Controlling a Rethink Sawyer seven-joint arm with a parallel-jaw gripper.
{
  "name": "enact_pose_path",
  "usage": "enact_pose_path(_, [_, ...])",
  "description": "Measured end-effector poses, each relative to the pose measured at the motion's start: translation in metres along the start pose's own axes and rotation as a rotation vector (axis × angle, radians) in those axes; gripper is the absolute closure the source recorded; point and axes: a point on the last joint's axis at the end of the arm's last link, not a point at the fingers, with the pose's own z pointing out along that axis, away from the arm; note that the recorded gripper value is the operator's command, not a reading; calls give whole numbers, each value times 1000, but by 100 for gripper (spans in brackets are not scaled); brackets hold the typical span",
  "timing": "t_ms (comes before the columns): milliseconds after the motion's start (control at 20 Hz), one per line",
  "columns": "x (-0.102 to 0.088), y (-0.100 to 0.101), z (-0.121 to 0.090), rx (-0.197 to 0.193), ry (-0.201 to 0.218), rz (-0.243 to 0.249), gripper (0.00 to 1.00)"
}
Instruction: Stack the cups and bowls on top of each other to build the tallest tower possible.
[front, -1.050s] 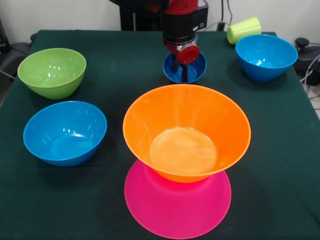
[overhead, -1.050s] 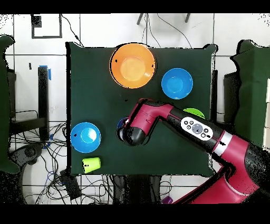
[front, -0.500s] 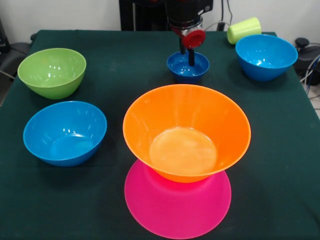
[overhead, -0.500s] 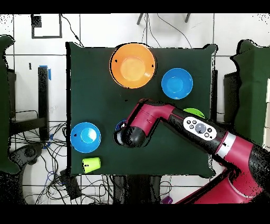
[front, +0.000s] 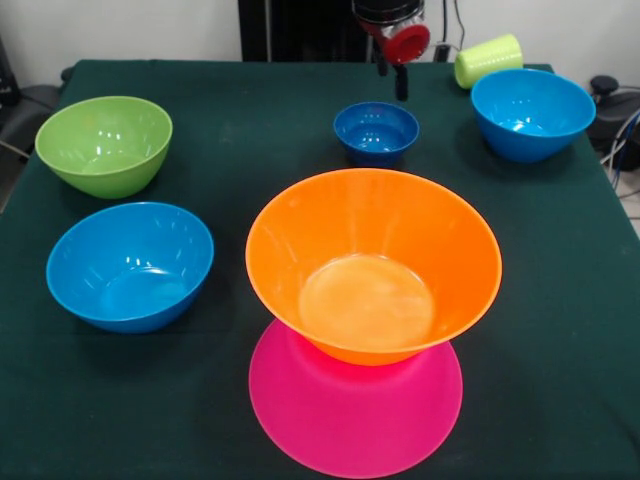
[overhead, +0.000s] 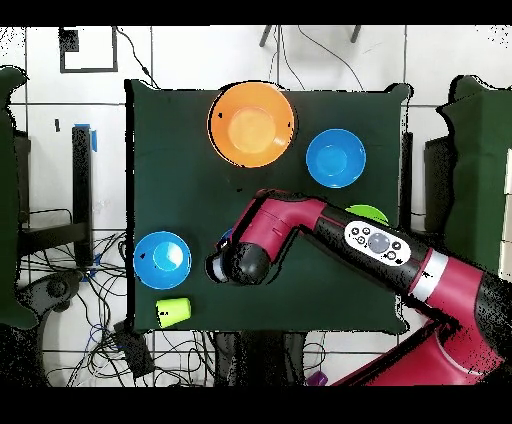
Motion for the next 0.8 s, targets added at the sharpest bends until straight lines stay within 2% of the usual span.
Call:
enact_pose_path(200, [4,2,0,3,-10,-13,0])
enact_pose_path(450, [19,5,3,5,-17,-45,0])
enact_pose_path(800, [27,9,5,-14,-7,-62,0])
